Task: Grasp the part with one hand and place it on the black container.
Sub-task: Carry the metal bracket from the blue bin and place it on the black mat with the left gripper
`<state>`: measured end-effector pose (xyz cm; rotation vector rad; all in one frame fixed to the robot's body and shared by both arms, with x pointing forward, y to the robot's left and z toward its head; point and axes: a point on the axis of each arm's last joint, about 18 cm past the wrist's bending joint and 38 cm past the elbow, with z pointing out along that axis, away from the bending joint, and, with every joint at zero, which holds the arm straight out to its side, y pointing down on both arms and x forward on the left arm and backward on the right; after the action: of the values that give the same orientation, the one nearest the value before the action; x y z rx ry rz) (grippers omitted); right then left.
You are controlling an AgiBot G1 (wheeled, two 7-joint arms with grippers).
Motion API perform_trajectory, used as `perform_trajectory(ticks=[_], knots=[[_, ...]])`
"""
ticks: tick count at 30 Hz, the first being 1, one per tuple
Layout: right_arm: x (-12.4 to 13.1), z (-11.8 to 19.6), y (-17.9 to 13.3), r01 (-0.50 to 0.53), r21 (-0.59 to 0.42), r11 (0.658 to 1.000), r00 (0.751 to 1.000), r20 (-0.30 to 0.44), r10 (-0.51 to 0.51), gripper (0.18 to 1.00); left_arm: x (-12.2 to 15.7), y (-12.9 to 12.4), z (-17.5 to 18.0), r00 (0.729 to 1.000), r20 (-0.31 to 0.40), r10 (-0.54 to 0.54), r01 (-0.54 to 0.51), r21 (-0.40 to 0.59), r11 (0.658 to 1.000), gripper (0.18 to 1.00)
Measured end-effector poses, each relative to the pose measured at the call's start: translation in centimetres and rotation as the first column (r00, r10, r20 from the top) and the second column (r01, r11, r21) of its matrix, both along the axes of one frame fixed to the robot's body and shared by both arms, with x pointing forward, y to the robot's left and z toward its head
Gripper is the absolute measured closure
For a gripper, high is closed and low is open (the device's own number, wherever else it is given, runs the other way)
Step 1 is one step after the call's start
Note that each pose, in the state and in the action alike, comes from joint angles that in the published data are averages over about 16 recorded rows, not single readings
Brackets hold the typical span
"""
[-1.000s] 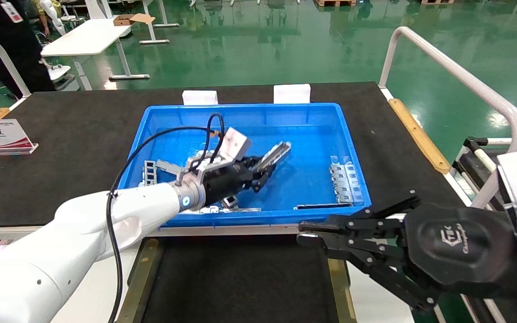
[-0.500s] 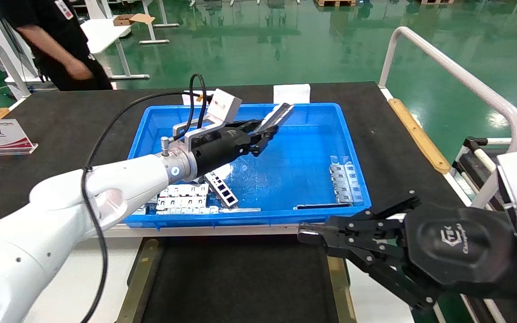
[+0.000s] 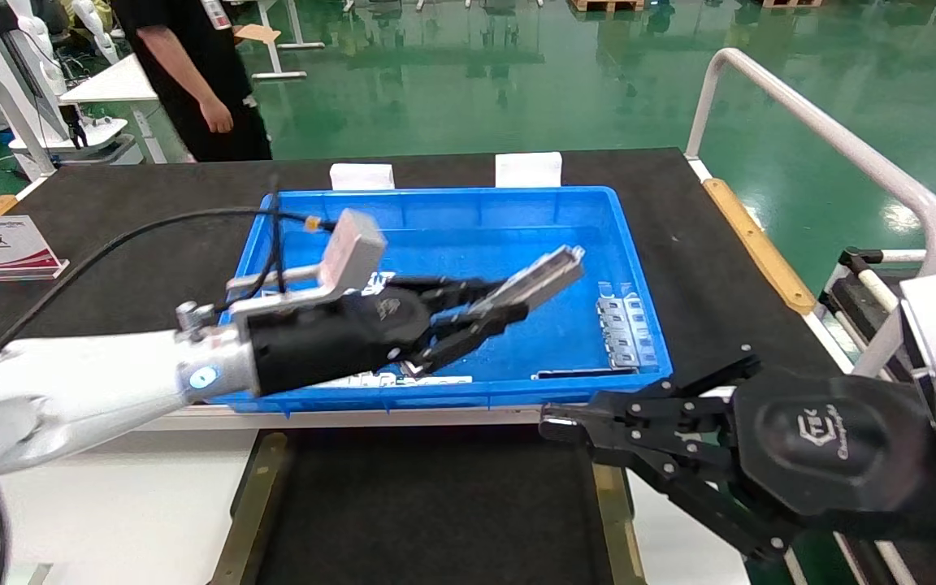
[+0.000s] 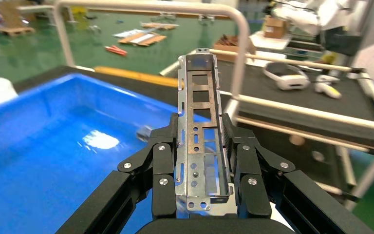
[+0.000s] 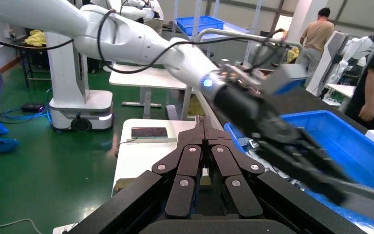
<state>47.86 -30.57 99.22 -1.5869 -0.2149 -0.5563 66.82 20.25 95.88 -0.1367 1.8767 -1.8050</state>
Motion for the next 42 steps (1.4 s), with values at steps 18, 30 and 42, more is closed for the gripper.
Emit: perform_trajectory(ticks=[18, 30, 42], knots=[[0.0, 0.0, 0.0, 0.000, 0.000, 1.000, 1.000, 0.000, 0.000, 0.988, -10.1, 4.6, -16.1, 0.934, -0.343, 0.098, -0.087, 0.045, 0.995, 0.825], [0.0, 0.0, 0.0, 0.000, 0.000, 1.000, 1.000, 0.000, 0.000, 0.988, -8.1, 1.1, -24.9, 0.784, -0.496, 0.373, -0.442, -0.025, 0.897, 0.825], [0.0, 0.0, 0.0, 0.000, 0.000, 1.000, 1.000, 0.000, 0.000, 0.988, -3.0, -3.2, -26.6, 0.643, -0.566, 0.516, -0.678, -0.109, 0.727, 0.826]])
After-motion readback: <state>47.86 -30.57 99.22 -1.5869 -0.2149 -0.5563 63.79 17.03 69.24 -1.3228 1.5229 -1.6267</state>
